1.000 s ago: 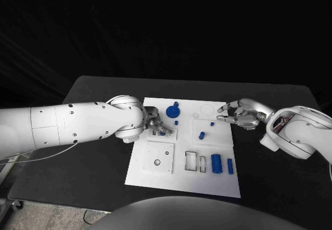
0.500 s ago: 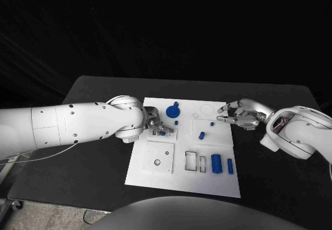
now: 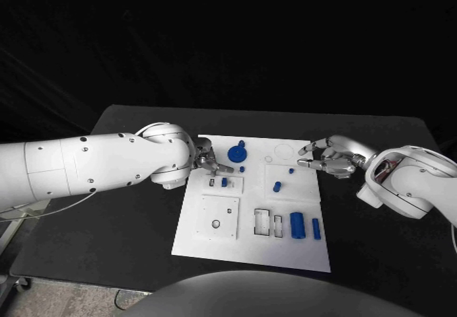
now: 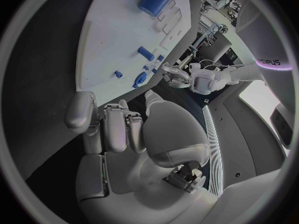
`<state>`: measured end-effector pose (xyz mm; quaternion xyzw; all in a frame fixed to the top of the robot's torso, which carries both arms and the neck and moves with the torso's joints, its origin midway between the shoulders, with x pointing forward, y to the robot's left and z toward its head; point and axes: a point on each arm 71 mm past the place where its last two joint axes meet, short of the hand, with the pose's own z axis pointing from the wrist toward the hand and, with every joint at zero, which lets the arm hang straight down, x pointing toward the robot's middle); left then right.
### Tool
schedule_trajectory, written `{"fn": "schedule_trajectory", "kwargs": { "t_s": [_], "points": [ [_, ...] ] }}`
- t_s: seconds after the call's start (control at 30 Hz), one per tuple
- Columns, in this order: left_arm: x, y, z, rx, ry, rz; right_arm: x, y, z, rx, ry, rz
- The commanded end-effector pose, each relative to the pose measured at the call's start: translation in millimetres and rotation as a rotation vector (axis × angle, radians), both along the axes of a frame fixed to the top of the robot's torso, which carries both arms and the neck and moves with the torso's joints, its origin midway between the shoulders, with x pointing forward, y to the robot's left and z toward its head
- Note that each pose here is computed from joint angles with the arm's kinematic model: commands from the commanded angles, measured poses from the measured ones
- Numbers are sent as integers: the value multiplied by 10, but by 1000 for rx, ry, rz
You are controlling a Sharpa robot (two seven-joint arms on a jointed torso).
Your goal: Assemble the parts on the task board
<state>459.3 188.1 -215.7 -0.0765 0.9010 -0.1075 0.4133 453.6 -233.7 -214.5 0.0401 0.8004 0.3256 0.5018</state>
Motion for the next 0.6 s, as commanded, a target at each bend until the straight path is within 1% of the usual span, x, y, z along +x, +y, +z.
{"fn": "schedule_trajectory", "kwargs": {
  "t_s": [0.03,0.17,0.23,0.3,0.4,0.5,0.6],
  "points": [
    [46,0,153,27,-4,-48,-6,20,16,22,-18,14],
    [126,16,281,61,15,-86,-3,18,20,33,-18,12],
    [169,23,313,76,22,-94,-3,19,22,38,-20,13],
    [208,29,328,85,25,-96,-5,19,24,40,-20,15],
    [286,39,323,98,27,-88,-8,16,21,41,-14,18],
    [360,58,274,109,29,-73,-9,12,17,42,-8,20],
    [418,83,228,113,26,-55,-10,2,15,41,-5,20]
  ]
}}
